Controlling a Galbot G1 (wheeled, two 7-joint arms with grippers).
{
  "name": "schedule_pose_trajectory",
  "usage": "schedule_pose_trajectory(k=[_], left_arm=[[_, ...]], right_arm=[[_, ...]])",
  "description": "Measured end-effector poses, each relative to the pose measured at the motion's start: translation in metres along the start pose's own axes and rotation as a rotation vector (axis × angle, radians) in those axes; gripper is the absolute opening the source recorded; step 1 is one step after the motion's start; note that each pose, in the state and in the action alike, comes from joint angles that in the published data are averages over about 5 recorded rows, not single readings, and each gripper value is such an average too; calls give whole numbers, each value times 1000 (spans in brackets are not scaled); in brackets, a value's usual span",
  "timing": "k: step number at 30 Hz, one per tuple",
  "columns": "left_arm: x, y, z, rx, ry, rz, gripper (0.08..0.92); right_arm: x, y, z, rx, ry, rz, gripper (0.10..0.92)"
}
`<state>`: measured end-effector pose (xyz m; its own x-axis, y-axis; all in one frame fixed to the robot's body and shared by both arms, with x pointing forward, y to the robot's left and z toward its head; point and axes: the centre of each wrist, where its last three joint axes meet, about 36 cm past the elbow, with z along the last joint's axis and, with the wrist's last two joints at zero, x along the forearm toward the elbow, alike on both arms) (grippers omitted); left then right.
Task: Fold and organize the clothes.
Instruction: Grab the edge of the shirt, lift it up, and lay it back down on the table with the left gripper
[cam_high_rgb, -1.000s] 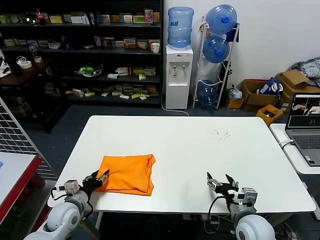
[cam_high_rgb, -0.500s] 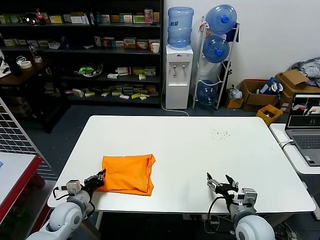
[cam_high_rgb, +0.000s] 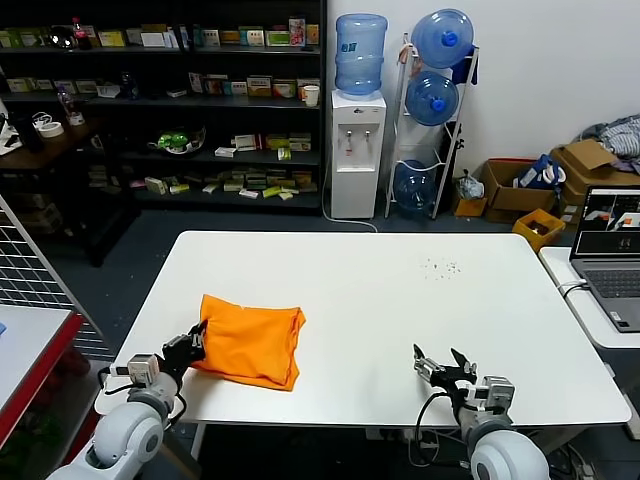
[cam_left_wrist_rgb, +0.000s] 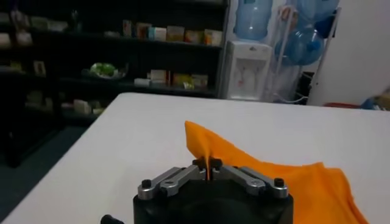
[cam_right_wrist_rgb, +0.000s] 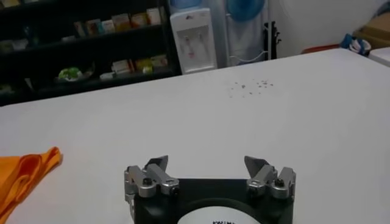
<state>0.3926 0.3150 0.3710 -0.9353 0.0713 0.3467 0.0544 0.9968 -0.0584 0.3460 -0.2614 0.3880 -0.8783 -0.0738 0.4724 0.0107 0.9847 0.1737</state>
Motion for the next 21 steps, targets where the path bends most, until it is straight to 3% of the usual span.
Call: schedule_pose_trajectory(k=[10,21], left_arm=[[21,11,-33,-126,-5,-85,109],[22,74,-72,-234,6,-209,109]], right_arm=[[1,-1,-3,6,-15,-13,823],[3,0,-2,9,-27,-28,823]])
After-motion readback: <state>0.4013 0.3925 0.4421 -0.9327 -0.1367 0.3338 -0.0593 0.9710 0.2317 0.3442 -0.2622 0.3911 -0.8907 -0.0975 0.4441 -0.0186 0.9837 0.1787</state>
